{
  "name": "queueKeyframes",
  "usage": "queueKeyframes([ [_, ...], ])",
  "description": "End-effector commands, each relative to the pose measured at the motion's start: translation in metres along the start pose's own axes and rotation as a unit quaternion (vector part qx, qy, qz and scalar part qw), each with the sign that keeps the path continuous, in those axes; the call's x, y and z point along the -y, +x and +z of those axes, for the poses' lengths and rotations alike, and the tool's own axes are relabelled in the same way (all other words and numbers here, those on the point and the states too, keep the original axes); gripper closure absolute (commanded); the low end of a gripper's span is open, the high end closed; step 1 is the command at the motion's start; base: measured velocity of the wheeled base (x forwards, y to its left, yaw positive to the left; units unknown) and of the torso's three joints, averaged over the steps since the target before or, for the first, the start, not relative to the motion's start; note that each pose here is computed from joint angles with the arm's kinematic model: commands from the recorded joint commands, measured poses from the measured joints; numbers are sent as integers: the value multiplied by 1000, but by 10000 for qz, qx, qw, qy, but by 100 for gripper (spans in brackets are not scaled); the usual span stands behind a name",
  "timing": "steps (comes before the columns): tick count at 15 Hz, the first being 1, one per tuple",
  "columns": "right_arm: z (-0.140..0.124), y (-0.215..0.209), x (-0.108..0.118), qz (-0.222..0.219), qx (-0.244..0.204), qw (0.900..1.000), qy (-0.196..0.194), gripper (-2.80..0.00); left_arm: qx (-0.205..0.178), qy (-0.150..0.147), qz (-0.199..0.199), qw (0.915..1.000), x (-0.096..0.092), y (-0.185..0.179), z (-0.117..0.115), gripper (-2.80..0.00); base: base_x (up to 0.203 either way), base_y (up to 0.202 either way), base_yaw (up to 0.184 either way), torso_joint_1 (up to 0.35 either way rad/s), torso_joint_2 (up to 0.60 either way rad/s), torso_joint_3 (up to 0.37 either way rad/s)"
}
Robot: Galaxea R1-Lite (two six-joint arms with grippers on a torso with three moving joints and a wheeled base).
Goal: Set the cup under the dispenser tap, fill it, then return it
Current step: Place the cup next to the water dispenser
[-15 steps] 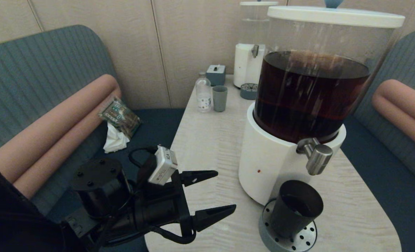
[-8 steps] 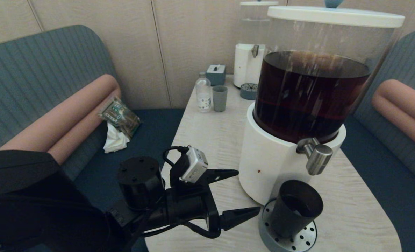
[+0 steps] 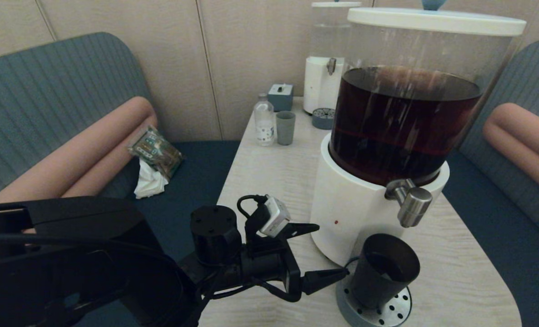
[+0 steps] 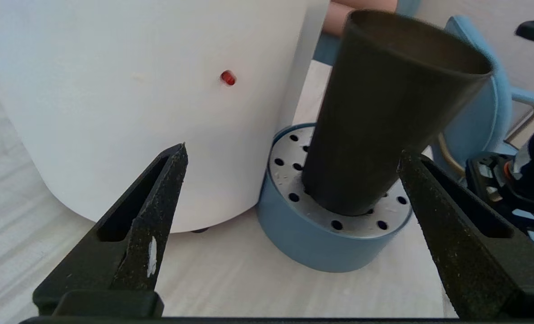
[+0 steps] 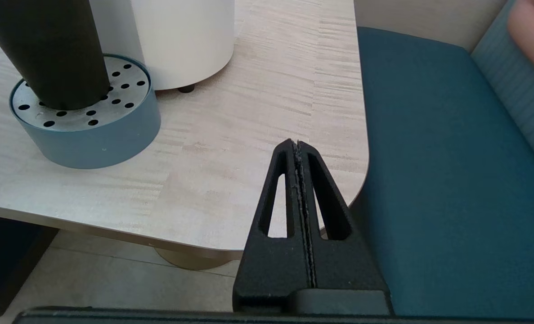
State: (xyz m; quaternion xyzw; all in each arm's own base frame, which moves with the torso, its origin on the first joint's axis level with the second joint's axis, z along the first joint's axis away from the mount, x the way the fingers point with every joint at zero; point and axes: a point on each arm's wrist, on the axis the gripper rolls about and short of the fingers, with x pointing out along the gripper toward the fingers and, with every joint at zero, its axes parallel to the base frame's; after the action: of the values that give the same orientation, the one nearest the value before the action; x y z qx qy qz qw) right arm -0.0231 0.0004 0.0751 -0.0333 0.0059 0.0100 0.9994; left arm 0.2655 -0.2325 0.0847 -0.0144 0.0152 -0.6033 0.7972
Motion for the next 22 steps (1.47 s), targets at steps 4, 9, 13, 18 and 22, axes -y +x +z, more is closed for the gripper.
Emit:
queueKeyframes([
  [4, 0, 0, 0, 1, 8, 10000, -4, 0, -16, -21, -17, 10000, -2, 3, -5, -280, 0, 0, 0, 0, 0, 0],
  [9, 0, 0, 0, 1, 9, 10000, -4, 0, -15, -13, -17, 10000, -2, 2, -5, -280, 0, 0, 0, 0, 0, 0],
  [13, 0, 0, 0, 1, 9, 10000, -11, 0, -22, -14, -188, 9998, 0, 3, -5, -280, 0, 0, 0, 0, 0, 0],
  [18, 0, 0, 0, 1, 9, 10000, -4, 0, -38, -17, -497, 9988, 2, 5, -5, -280, 0, 0, 0, 0, 0, 0],
  [22, 0, 0, 0, 1, 9, 10000, -4, 0, -77, -42, -708, 9975, 3, 5, -6, -280, 0, 0, 0, 0, 0, 0],
])
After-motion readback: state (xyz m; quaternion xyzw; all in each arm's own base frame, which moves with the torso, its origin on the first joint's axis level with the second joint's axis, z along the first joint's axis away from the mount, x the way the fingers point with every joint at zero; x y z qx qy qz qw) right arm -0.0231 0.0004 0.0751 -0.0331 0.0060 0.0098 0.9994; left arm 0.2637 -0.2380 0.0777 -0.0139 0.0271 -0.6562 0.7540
